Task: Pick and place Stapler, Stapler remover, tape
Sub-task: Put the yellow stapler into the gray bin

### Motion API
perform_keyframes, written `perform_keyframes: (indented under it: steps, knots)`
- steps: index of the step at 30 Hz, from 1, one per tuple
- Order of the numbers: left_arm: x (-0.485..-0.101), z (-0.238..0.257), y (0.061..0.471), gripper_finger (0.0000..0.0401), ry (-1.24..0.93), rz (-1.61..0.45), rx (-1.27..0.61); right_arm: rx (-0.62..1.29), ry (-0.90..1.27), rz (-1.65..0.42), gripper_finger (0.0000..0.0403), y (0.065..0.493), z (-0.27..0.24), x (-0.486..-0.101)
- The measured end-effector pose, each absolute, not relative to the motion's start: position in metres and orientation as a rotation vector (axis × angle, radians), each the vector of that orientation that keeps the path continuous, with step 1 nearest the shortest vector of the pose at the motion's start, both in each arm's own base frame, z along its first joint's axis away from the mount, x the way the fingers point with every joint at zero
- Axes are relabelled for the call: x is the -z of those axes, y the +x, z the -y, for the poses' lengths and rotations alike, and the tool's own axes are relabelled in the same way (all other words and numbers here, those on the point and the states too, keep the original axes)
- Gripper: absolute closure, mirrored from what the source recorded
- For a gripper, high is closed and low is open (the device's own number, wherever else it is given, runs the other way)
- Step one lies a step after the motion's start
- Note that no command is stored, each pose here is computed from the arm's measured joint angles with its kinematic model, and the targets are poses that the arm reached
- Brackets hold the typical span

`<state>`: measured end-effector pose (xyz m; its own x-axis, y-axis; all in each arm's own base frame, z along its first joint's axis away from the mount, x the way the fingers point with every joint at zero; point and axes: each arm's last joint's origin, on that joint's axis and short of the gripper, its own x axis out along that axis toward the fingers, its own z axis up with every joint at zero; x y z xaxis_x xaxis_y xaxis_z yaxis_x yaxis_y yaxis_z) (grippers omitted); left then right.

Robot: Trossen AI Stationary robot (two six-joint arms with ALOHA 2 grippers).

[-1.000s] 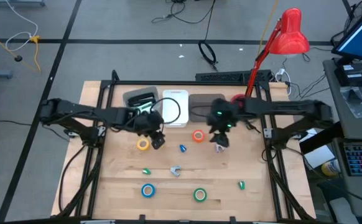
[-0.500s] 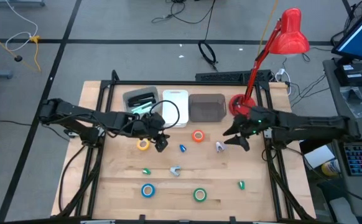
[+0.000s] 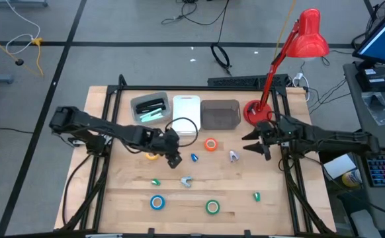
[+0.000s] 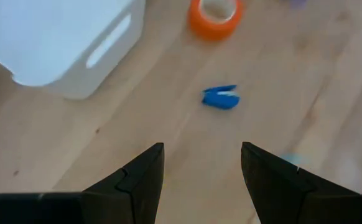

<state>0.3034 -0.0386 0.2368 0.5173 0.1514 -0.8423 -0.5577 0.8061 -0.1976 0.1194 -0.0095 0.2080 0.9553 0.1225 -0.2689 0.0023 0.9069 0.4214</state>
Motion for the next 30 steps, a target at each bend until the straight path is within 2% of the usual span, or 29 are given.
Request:
perform_keyframes:
  steps: [13,21,30]
  knots:
    - [-0.18,-0.001,0.316,0.019,-0.828,-1.168,-0.721,-0.085,0.487,-0.166,0.0175,0.117,0.009,-0.178]
    - [-0.179,0.001,0.314,0.019,-0.887,-1.172,-0.777,-0.024,0.443,-0.165,0.0174,0.117,0.011,-0.175]
    - [-0.18,0.001,0.32,0.019,-0.902,-1.122,-0.746,0.132,0.378,-0.145,0.0174,0.117,0.016,-0.175]
